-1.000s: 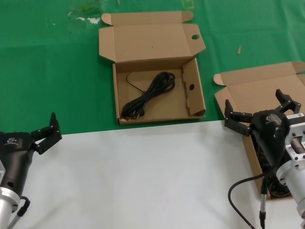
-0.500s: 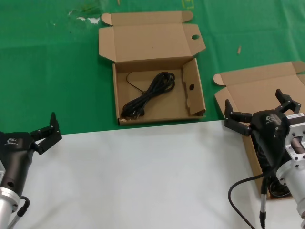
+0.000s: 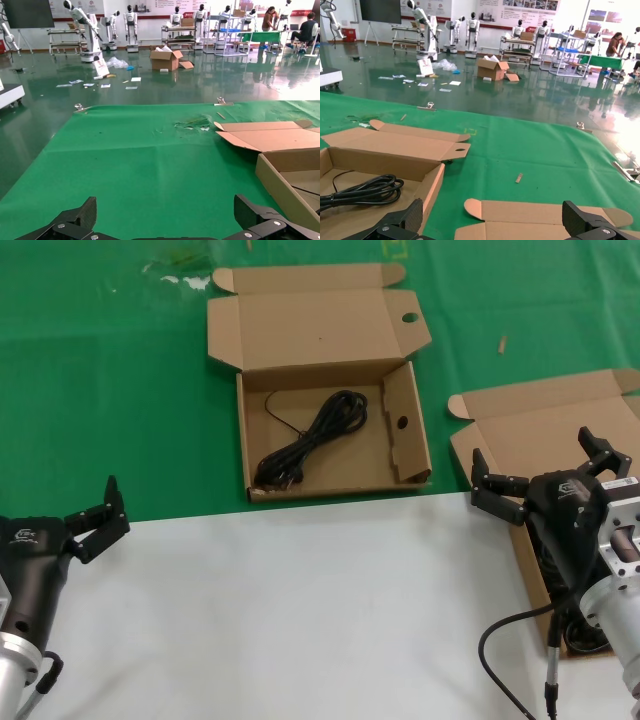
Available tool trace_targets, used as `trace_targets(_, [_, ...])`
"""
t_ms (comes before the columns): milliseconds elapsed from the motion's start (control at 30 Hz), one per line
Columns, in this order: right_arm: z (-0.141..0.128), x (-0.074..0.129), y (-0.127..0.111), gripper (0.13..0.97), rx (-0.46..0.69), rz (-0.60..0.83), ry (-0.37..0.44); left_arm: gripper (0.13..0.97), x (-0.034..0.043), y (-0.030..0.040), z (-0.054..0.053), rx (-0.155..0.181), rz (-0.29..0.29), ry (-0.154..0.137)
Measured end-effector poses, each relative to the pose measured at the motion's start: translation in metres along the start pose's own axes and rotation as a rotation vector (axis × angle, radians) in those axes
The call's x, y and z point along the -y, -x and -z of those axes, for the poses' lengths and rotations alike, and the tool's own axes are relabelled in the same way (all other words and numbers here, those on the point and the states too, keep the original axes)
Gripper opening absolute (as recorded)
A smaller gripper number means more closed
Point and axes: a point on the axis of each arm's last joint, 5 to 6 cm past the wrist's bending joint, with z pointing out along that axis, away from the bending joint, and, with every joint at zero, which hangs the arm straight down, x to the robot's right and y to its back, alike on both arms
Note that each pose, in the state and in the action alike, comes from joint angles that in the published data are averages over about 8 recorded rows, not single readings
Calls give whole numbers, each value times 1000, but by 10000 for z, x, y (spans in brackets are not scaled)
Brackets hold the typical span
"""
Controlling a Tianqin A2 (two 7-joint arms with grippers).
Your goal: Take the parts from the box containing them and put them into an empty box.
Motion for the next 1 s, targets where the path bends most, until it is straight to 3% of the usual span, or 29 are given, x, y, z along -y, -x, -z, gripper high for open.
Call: trace_targets(1000, [0, 0, 0, 966, 0, 0, 0, 966, 0, 0, 0, 0, 0, 0])
